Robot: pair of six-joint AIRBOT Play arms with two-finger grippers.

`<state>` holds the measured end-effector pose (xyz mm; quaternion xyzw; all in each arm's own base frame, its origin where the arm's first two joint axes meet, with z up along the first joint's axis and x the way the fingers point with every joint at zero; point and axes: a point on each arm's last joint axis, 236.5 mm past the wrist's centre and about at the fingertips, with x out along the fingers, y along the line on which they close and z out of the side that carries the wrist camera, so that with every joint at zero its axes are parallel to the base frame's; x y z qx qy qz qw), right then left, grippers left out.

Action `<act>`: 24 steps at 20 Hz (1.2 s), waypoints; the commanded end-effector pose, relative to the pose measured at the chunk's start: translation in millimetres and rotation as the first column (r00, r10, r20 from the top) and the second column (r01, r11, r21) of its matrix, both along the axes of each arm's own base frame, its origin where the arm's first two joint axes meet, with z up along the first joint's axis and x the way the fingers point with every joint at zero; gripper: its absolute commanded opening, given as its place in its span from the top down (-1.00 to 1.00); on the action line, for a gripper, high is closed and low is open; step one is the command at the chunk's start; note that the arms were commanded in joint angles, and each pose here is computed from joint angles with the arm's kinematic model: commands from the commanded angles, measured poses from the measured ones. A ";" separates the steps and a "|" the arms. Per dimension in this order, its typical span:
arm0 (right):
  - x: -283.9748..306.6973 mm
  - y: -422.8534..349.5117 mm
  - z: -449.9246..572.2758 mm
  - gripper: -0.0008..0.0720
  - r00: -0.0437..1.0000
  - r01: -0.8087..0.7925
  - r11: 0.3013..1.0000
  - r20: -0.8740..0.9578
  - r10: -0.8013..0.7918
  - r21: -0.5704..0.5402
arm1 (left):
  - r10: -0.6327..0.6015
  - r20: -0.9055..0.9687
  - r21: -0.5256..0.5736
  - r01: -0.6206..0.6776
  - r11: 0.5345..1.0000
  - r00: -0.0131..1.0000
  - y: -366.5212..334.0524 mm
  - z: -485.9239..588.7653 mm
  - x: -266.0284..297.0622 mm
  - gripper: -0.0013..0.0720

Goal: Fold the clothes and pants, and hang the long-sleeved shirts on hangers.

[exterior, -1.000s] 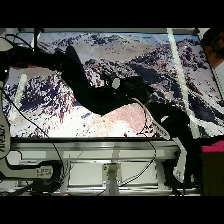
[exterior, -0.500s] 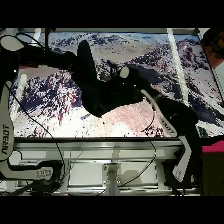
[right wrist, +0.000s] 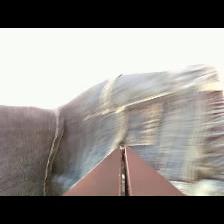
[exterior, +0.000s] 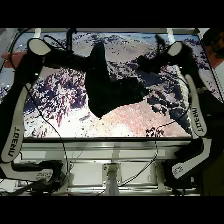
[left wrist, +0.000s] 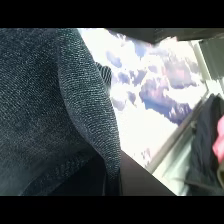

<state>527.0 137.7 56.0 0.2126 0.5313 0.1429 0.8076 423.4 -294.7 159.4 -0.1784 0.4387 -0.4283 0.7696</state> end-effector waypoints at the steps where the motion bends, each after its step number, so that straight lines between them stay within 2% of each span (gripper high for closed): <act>1: 2.8 -68.4 36.4 0.84 0.994 0.073 0.997 0.081 -0.070 -0.037 | 0.029 0.034 -0.021 -0.028 0.999 0.999 -43.1 -16.3 12.0 0.90; 3: -1.4 -89.8 49.5 0.84 0.991 0.081 0.995 0.108 -0.075 -0.056 | 0.029 0.023 -0.022 -0.029 0.999 0.999 -67.4 -37.2 14.5 0.90; 9: -8.5 -118.2 52.1 0.84 0.991 0.083 0.990 0.114 -0.070 -0.116 | 0.102 -0.120 -0.186 -0.123 0.975 0.988 -134.6 -71.2 22.4 0.86; 10: -8.7 -118.7 51.6 0.84 0.991 0.083 0.989 0.112 -0.069 -0.119 | 0.098 -0.142 -0.196 -0.125 0.973 0.985 -140.1 -75.4 20.0 0.37; 11: -8.7 -119.7 51.1 0.84 0.991 0.084 0.989 0.112 -0.070 -0.124 | 0.092 -0.151 -0.197 -0.122 0.973 0.984 -143.5 -78.3 17.6 -0.72; 12: -8.8 -121.2 50.5 0.84 0.991 0.085 0.988 0.112 -0.070 -0.131 | 0.090 -0.155 -0.199 -0.120 0.972 0.984 -144.3 -79.2 17.3 -0.94; 13: -8.9 -122.7 49.9 0.84 0.991 0.086 0.987 0.111 -0.071 -0.138 | 0.089 -0.151 -0.202 -0.119 0.972 0.984 -144.3 -77.9 17.5 -0.95; 18: -11.9 -124.7 43.1 0.84 0.990 -0.031 0.975 0.131 0.061 -0.221 | 0.101 -0.140 -0.217 -0.130 0.968 0.985 -131.5 -66.3 25.6 -0.93; 19: -11.9 -124.7 38.6 0.82 0.988 -0.055 0.971 0.130 0.087 -0.232 | 0.078 -0.104 -0.214 -0.099 0.972 0.992 -125.4 -60.3 25.1 -0.80; 21: -11.5 -122.9 25.1 0.43 0.990 -0.063 0.973 0.113 0.090 -0.222 | 0.015 -0.020 -0.201 -0.018 0.979 1.000 -110.4 -46.7 21.6 0.36; 22: -12.2 -115.5 16.5 0.31 0.992 -0.073 0.981 0.092 0.091 -0.181 | -0.001 0.005 -0.197 0.002 0.980 1.000 -101.8 -41.1 22.1 0.76; 23: -11.6 -103.4 11.9 0.30 0.993 -0.082 0.991 0.079 0.091 -0.108 | 0.006 0.015 -0.189 -0.003 0.982 1.000 -93.7 -39.4 26.2 0.90; 24: -9.9 -86.1 10.1 0.30 0.993 -0.095 0.995 0.073 0.096 -0.016 | 0.021 0.028 -0.165 -0.016 0.986 0.999 -86.6 -44.3 32.7 0.90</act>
